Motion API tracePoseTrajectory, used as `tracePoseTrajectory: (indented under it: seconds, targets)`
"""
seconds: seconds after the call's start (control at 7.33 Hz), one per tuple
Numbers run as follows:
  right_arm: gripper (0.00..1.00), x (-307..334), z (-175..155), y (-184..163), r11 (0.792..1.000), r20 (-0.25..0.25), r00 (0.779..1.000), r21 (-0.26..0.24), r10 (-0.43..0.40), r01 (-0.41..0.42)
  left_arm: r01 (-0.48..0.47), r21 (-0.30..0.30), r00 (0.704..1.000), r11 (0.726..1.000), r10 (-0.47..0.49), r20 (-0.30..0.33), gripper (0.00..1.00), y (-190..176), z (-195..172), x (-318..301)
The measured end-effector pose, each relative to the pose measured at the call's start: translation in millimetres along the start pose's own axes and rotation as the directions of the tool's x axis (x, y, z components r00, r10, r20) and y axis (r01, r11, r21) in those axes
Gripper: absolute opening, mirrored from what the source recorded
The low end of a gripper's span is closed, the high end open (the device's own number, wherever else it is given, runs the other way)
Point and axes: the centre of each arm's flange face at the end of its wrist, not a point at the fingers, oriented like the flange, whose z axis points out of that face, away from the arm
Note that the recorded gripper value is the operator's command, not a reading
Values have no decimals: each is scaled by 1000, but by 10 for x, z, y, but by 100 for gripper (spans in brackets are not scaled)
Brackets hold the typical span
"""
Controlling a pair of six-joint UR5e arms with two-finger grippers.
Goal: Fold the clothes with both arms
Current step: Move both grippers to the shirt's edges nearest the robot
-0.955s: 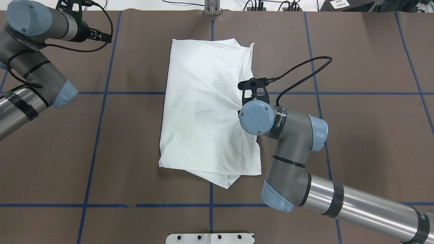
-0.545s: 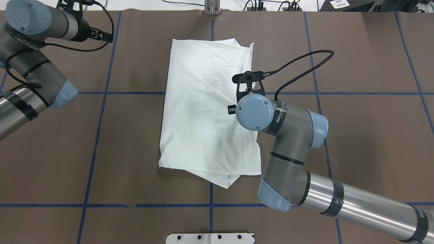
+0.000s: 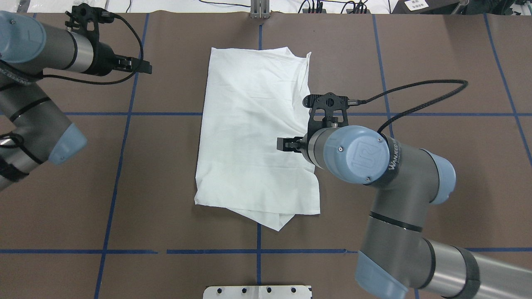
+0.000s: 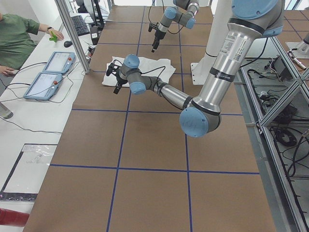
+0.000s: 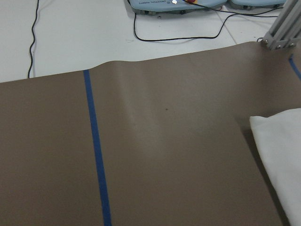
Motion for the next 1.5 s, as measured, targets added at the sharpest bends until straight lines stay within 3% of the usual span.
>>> tracePoseTrajectory:
  seconds: [0.27,0.41,0.68,1.23,1.5]
  targets:
    - [100,238,-168,263,997,94,993,-9,76,-75,121,-91,991,989,-125,-40,100,642,-172,811]
    - [100,353,-218,320,996,108,991,-5,85,-85,182,-110,982,977,-187,-37,100,999,-100,1152]
    - [100,442,-235,353,996,108,990,9,87,-89,244,-140,969,960,-248,-14,100,1639,116,1580]
    - [100,441,-208,402,996,102,992,34,80,-84,249,-214,968,945,-252,13,99,2261,357,1836]
    - [100,438,-204,414,996,102,992,33,78,-82,245,-226,969,943,-247,16,86,2352,389,1869]
